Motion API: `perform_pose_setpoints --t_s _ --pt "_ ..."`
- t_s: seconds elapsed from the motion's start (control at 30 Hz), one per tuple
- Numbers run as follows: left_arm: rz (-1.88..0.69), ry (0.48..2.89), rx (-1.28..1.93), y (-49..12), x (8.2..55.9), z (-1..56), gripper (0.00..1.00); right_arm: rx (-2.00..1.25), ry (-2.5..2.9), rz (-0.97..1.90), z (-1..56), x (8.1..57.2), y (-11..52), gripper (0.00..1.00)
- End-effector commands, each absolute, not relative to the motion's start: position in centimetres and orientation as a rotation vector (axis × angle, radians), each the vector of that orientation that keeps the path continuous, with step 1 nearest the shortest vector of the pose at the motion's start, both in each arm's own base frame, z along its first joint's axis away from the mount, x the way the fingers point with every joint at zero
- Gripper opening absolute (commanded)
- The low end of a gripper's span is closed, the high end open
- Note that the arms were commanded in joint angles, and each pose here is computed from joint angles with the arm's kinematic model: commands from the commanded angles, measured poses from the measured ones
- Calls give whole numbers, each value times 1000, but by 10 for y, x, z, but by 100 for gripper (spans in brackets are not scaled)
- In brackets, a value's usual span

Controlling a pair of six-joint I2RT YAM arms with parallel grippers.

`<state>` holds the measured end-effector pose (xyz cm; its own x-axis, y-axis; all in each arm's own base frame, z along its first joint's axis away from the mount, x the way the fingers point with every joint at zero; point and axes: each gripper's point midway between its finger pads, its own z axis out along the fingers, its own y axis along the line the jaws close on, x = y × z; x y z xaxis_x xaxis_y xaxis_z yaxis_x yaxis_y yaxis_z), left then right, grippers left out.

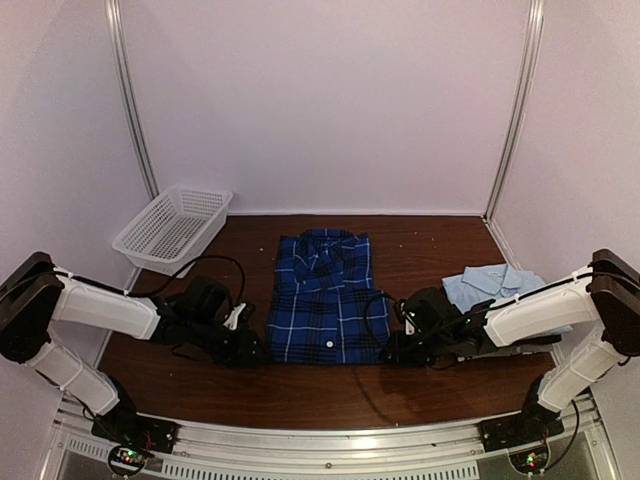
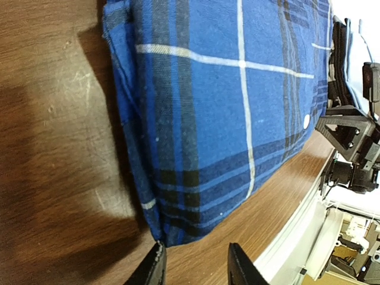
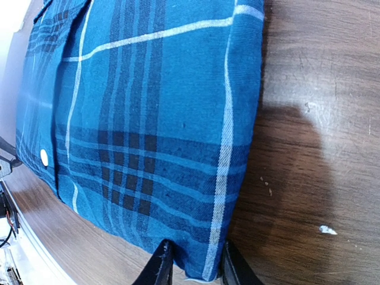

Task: Fold and stack the long sleeve shirts
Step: Pick up the 2/3-rectangle-folded shirt from the center of the board.

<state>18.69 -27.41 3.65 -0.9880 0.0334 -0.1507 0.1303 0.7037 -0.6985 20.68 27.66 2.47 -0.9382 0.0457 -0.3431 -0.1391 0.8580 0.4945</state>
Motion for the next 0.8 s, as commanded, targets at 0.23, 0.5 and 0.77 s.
perform_pose_setpoints --t_s 0.23,0.5,0.77 --pt "-1062 2813 126 -275 197 15 36 -67 2759 706 5 194 265 29" --pt "-1029 2822 111 -275 201 12 23 -55 2741 733 8 193 264 30" --pt "-1025 2836 117 -274 198 10 8 -33 2721 753 12 189 258 38"
